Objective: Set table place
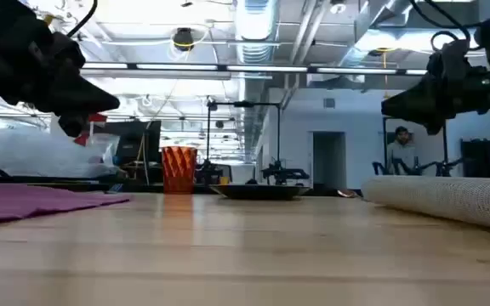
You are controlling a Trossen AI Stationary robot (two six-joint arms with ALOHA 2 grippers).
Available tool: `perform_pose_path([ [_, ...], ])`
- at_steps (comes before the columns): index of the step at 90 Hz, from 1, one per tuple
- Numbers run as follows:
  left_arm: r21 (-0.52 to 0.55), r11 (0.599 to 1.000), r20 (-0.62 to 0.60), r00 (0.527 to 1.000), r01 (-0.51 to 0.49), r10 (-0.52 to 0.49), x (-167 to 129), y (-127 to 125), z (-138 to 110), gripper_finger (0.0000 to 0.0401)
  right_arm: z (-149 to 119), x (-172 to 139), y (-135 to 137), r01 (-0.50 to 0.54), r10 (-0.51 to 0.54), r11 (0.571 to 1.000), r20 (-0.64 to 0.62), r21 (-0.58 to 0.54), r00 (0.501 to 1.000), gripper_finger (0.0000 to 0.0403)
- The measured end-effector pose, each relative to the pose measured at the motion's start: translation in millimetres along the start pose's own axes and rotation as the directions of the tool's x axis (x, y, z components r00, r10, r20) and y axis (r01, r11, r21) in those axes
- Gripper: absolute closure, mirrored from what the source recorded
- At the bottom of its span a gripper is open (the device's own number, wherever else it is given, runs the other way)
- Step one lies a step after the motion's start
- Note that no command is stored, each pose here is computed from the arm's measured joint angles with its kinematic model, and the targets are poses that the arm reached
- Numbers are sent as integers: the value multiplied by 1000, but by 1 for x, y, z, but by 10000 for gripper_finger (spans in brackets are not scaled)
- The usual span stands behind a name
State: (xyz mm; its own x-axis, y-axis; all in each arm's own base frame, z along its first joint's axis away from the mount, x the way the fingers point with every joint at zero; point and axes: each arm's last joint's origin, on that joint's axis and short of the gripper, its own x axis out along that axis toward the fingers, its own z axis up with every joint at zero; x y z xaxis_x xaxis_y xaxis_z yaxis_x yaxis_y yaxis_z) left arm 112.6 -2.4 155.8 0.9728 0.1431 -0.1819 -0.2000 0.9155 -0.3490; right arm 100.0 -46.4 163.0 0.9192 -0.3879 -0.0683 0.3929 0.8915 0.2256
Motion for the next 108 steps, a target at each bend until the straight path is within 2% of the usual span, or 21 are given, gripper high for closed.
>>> perform_pose_path([
  [42, -3, 1000, 1, 1000, 0, 0, 0, 0, 0, 401, 0, 0, 0, 0, 0, 1000, 1, 1, 1000, 311],
  [55, -46, 999, 29, 1000, 13, -12, 0, -1, 3, 401, 0, 0, 0, 0, 0, 1000, 1, 1, 1000, 311],
  [69, -141, 988, 102, 994, 56, -42, -3, -8, 21, 401, 0, 0, 0, 0, 0, 1000, 0, 4, 1000, 311],
  [80, -154, 986, 108, 993, 61, -45, -9, -16, 43, 401, 0, 0, 0, 0, 0, 1000, 1, 3, 1000, 311],
  [86, -146, 989, 55, 998, 27, -19, -12, -19, 52, 401, 0, 0, 0, 0, 0, 1000, 0, 3, 1000, 311],
  [96, -142, 986, -97, 992, -90, 76, -15, -24, 66, 401, 0, 0, 0, 0, 0, 1000, 0, 4, 1000, 311],
  [102, -113, 980, -201, 970, -162, 137, -14, -27, 74, 401, 0, 0, 0, 0, 0, 1000, 1, 11, 1000, 311],
  [108, -68, 971, -314, 928, -231, 199, -11, -29, 77, 401, 0, 0, 0, 2, -2, 1000, 1, 22, 1000, 311],
])
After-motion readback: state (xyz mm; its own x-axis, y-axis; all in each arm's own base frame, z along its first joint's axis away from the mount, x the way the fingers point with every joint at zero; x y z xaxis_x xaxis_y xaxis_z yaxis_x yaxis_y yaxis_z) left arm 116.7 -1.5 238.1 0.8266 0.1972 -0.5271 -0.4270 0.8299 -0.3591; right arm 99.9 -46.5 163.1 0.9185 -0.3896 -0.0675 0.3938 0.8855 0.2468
